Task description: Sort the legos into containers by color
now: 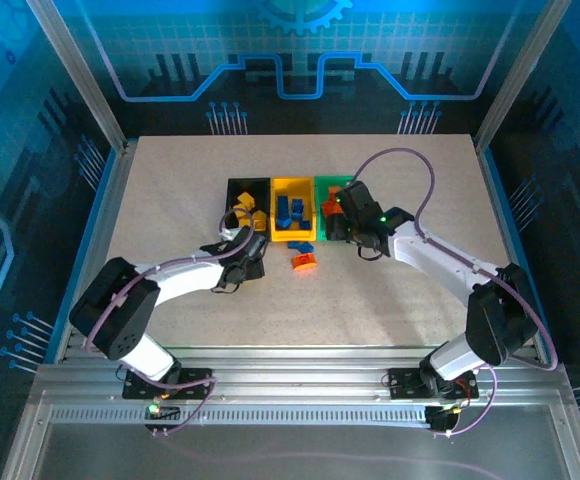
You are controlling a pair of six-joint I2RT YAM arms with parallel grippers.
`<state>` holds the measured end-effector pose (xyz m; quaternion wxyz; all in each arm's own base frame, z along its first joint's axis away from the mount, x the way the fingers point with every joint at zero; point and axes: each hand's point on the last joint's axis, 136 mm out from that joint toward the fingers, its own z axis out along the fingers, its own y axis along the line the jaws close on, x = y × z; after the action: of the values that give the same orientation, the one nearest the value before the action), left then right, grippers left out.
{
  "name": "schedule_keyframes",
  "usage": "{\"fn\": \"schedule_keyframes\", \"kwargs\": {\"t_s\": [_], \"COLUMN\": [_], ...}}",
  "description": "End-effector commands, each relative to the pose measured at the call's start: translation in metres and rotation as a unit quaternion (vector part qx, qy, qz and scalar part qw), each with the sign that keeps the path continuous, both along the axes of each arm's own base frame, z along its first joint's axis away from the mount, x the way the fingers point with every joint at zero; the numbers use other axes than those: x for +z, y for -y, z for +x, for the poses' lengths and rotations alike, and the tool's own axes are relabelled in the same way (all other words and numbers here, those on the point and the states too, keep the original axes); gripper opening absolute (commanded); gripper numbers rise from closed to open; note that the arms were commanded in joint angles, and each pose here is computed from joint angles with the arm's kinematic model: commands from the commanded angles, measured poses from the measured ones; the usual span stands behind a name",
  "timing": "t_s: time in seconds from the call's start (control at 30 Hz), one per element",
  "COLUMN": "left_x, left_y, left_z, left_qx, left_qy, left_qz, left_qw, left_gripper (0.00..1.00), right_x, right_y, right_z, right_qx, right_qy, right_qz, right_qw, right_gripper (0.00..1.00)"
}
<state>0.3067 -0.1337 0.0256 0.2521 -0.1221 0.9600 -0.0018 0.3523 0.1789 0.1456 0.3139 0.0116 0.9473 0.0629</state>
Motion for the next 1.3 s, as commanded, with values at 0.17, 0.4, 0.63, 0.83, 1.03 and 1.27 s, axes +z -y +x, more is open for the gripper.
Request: {"fn": "schedule_keyframes", "kwargs": {"t_s": [0.17,0.4,0.63,0.83,1.03,1.27], "left_x": [-0.015,-0.018,0.002,0.030,0.035,0.020], "left_y": [-0.004,0.000,0.005,0.025,0.078,0.091], "left_z": [0.005,-0.004,-0.011,-0.026,-0.070,-0.099], "left_qx": [-0.026,-0.033,-0.032,-0.062,-0.172,-0.201], "left_qy": [-0.023,-0.028,-0.012,-0.007,-0.052,-0.106], "left_qz": [0.053,0.047,0.027,-0.035,-0.076,-0.041], "left_qw": [0.998,0.998,0.999,0.997,0.981,0.973], "left_gripper": [0.57,0.43,0.43,0.71,0.81,0.78], "right_x": [0.011,0.011,0.010,0.010,0.005,0.000], "right_y": [0.001,0.007,0.008,0.009,0.016,0.023], "right_z": [0.003,0.005,0.006,0.002,-0.006,-0.012], "right_qx": [-0.014,-0.021,-0.025,-0.022,-0.025,-0.033], "right_qy": [0.016,0.014,0.012,0.008,0.003,-0.002], "right_qz": [0.020,0.022,0.028,0.031,0.027,0.027], "right_qw": [1.000,0.999,0.999,0.999,0.999,0.999], "right_gripper": [0.69,0.69,0.69,0.69,0.69,0.69]}}
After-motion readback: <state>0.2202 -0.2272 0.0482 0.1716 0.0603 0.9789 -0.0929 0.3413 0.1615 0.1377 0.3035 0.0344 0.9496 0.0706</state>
